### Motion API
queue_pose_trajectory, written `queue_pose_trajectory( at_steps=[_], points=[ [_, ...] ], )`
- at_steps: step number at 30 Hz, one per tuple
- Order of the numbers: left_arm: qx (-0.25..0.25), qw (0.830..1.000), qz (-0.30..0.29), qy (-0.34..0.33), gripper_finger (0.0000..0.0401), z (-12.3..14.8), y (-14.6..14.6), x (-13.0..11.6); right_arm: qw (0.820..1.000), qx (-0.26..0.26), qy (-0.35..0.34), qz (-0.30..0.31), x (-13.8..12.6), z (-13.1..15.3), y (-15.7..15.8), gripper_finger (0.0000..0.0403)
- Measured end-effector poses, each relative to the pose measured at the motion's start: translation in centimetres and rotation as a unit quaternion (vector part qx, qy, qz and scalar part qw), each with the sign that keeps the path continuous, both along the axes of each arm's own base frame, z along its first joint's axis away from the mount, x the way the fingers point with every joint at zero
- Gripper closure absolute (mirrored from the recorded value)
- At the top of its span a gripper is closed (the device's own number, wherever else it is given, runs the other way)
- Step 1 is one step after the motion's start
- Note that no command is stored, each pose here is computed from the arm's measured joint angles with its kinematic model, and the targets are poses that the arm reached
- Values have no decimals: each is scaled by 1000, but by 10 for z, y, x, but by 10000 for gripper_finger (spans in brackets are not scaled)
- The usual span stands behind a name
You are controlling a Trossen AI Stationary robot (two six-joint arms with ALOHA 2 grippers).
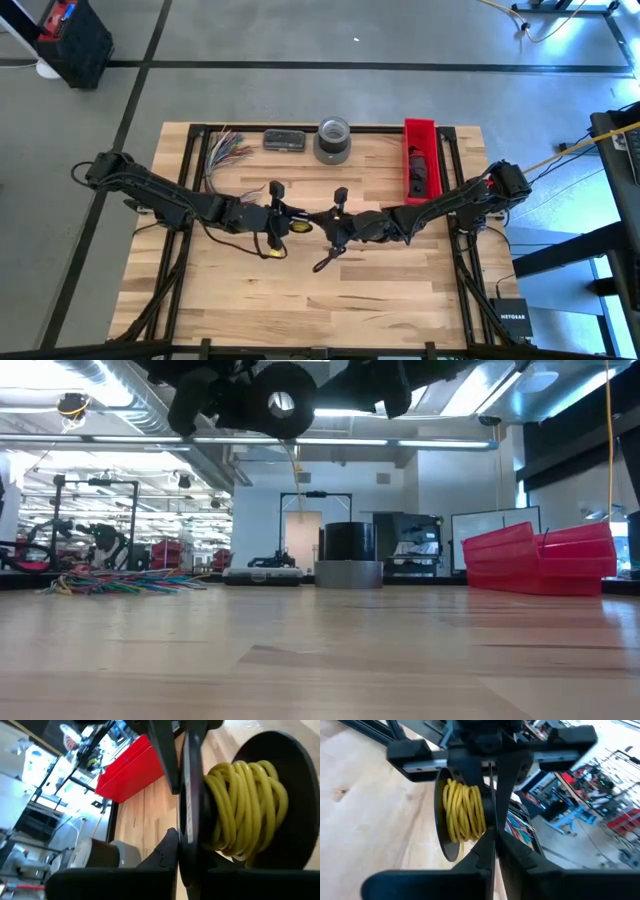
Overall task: Coil cords
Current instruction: Uncoil the yellow wire from the spool
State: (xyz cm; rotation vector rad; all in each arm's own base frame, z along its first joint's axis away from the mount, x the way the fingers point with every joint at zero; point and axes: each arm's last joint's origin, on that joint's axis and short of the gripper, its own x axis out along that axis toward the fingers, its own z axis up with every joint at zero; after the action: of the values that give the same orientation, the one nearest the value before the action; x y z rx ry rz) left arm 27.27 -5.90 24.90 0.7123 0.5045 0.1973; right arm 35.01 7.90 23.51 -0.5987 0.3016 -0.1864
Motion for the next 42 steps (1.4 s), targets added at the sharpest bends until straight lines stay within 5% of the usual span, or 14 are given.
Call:
queue_pose_trajectory(
  at_steps=[6, 10, 15, 31, 38, 42],
  points=[
    [-13, 999, 51, -8, 344, 0, -2, -5, 998, -37, 18, -37, -3, -2, 3, 394],
    [-14, 999, 36, -9, 310, 16, -10, -13, 994, -67, 39, -76, -6, -6, 3, 386],
    [-34, 998, 16, -50, 296, 30, -18, -17, 997, -46, 47, -47, -6, -8, 4, 396],
    [-76, 996, -8, -39, 328, 17, -5, 2, 998, -32, 40, -20, -4, -9, 7, 392],
    [-76, 996, -9, -35, 391, 16, -3, 3, 999, 5, 31, -23, -4, -9, 7, 390],
    [-74, 996, -9, -40, 394, 19, -3, 2, 998, 11, 23, -54, -4, -5, 7, 386]
  ],
)
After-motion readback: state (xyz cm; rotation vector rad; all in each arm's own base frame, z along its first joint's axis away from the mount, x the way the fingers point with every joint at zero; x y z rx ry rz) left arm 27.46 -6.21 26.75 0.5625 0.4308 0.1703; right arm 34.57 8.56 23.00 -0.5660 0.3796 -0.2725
